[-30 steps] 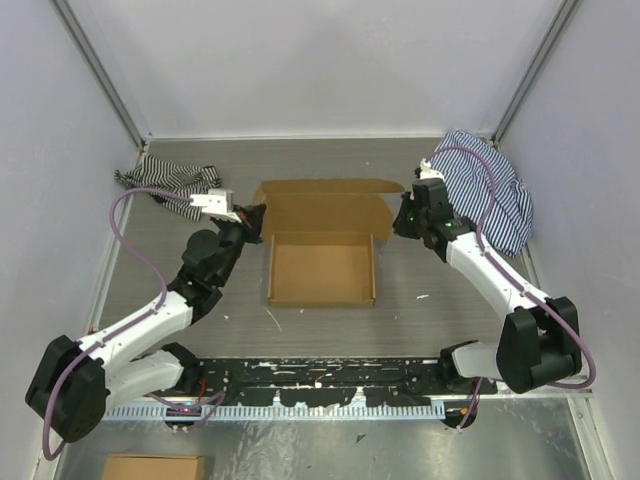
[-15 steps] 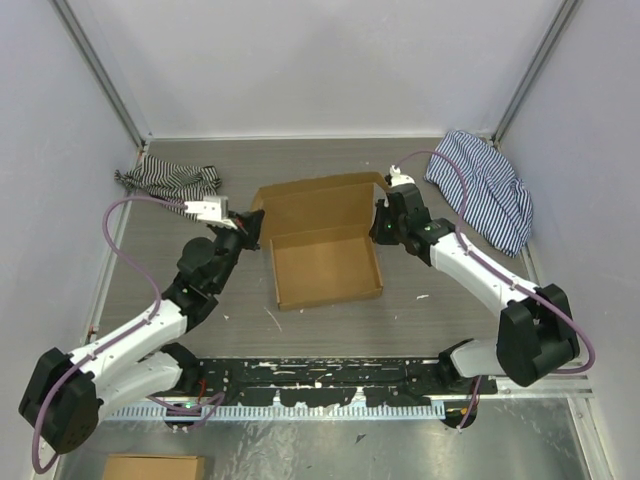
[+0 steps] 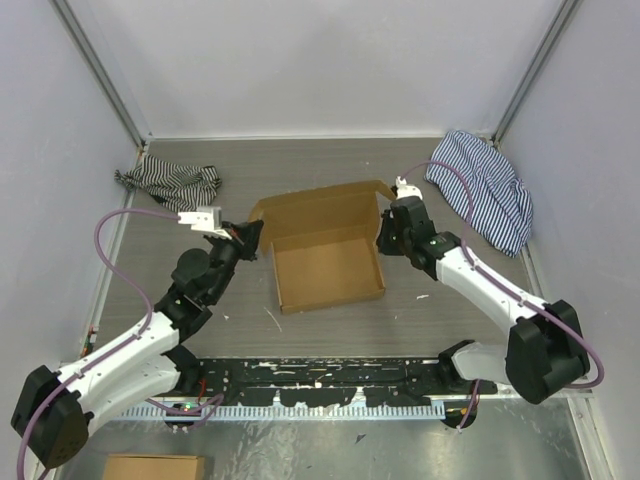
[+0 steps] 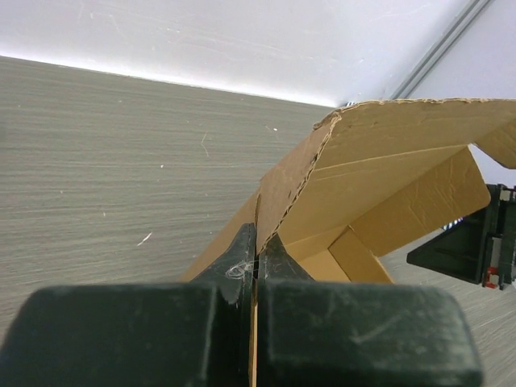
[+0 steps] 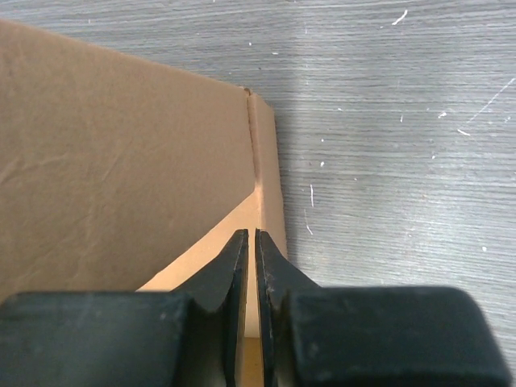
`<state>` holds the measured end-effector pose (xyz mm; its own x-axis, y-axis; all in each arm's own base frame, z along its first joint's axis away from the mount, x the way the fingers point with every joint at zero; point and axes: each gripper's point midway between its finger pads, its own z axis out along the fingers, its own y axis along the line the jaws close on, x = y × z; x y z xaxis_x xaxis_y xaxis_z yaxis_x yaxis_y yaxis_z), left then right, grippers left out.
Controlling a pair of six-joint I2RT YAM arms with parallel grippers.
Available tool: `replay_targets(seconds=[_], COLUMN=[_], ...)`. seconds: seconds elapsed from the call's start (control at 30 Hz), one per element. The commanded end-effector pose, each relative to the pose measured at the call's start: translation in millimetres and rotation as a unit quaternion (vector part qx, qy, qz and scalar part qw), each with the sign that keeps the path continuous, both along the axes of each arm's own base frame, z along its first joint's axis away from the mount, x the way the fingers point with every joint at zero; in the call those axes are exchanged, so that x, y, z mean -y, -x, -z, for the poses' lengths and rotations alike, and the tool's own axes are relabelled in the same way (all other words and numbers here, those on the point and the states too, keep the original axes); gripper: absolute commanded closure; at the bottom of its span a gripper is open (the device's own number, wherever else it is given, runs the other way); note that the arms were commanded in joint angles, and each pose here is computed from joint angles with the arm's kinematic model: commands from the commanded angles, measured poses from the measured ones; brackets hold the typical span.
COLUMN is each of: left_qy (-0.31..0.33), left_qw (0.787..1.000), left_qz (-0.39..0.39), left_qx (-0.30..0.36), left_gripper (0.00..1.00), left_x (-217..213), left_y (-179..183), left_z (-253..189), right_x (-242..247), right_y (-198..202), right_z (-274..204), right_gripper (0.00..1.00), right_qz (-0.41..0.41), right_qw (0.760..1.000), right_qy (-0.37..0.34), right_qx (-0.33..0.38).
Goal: Fold the paper box
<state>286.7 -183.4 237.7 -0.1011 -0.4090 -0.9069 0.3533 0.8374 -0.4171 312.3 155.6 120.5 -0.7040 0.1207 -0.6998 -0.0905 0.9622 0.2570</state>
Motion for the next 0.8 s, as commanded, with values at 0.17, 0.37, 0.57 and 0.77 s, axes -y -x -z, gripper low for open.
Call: replay_targets(seconds=[0.17, 0.37, 0.57, 0.77], left_qy=[-0.038, -0.048, -0.062, -0.061], left_qw=[0.999, 0.999, 0.998, 0.998], left_qz=[-0.005, -0.002, -0.002, 0.003], left_qx=[-0.022, -0.020, -0.013, -0.016], left_gripper=[1.00, 1.00, 1.00, 1.00], left_x=[1, 4, 4, 8], left_y=[-4, -7, -9, -10], left_z=[4, 2, 0, -1], right_x=[46, 88, 58, 14], right_y=[23, 36, 18, 0], right_z=[-48, -98, -102, -80], right_gripper=[0.84, 0.83, 0.84, 0.85], right_qz=[0.063, 0.145, 0.083, 0.006], right_qw=[0.995, 0.979, 0.987, 0.993], right_qy=[0.034, 0.060, 0.045, -0.006], right_qx=[0.074, 0.132, 0.127, 0.120])
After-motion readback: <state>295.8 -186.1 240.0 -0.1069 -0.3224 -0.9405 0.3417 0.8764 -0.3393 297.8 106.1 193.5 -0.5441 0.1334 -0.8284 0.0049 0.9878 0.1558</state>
